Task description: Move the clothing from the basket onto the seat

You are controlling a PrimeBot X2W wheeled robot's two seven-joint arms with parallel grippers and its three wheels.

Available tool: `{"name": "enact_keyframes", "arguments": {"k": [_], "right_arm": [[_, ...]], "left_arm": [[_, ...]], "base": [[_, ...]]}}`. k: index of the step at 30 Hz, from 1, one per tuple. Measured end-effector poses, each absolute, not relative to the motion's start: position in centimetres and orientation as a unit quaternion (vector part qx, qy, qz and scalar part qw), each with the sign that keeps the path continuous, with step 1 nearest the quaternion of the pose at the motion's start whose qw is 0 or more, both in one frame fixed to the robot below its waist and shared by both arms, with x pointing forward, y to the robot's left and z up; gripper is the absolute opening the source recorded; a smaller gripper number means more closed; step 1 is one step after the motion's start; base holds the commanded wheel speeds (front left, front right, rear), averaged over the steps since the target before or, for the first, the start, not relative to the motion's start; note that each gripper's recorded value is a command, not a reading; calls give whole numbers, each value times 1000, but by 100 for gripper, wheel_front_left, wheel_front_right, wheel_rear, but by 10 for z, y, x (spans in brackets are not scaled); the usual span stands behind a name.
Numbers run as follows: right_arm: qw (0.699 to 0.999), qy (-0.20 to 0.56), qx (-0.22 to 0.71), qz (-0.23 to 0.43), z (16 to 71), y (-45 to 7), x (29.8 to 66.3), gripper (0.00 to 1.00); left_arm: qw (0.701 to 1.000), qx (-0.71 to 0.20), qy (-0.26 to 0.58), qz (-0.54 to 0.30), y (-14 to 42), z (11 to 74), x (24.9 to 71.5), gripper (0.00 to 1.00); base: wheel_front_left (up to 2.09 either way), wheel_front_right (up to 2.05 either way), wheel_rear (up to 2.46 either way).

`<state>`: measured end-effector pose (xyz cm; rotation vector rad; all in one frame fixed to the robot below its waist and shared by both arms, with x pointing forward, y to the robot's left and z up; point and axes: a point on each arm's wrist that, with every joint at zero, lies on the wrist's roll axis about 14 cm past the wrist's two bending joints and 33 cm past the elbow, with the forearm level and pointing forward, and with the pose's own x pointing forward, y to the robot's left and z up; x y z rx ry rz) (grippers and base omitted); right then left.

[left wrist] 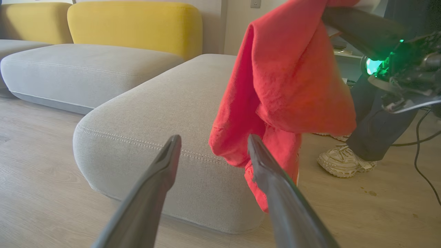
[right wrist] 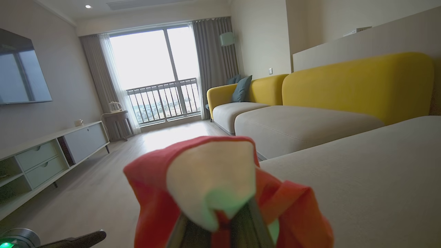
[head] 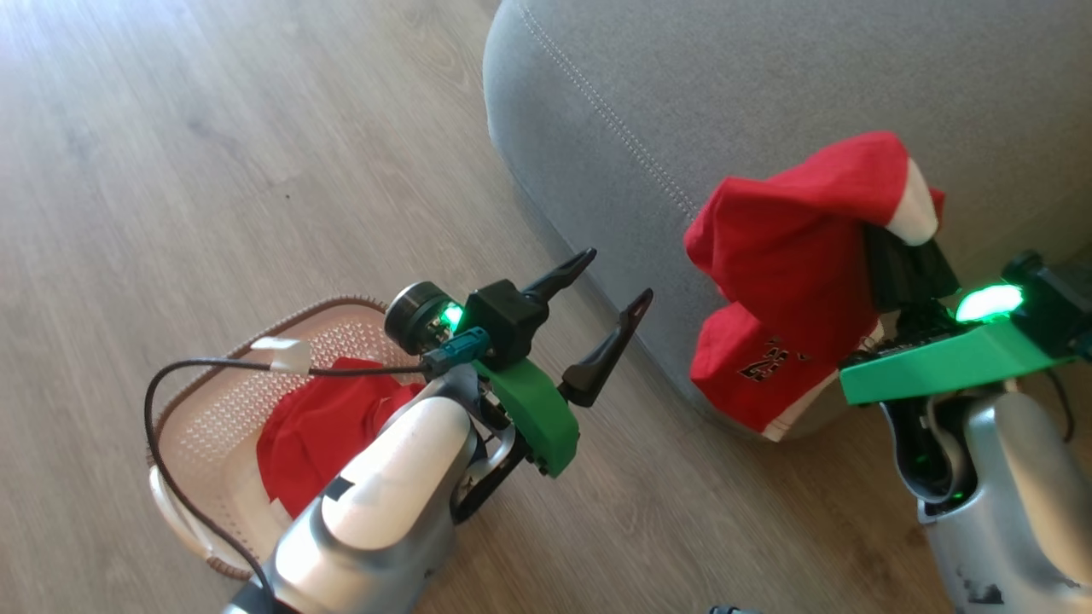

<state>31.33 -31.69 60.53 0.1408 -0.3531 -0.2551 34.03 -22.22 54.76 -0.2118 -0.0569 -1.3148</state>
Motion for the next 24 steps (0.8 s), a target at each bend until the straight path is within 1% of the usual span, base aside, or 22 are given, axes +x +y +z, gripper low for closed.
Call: {"name": "enact_keyframes", "arguments": {"k": [4, 8, 14, 20, 24], "right_arm": [[973, -167, 57, -146, 602, -328, 311, 0], [972, -164, 43, -165, 603, -342, 316, 0], [968, -179, 30, -172, 621, -358, 354, 0], [968, -165, 8, -188, 619, -378, 390, 0], [968, -161, -24, -193, 624, -395, 418, 0]], "left_arm": [[780, -105, -18, -617, -226, 541, 338, 100], [776, -116, -10, -619, -228, 533, 342, 100], [782, -119, 6, -612, -222, 509, 363, 100], [787, -126, 21, -603, -216, 483, 384, 100], [792, -131, 28, -596, -211, 468, 401, 100]], "base": [[0, 0, 0], [0, 0, 0], [0, 0, 0], [0, 0, 0], [0, 0, 0]]}}
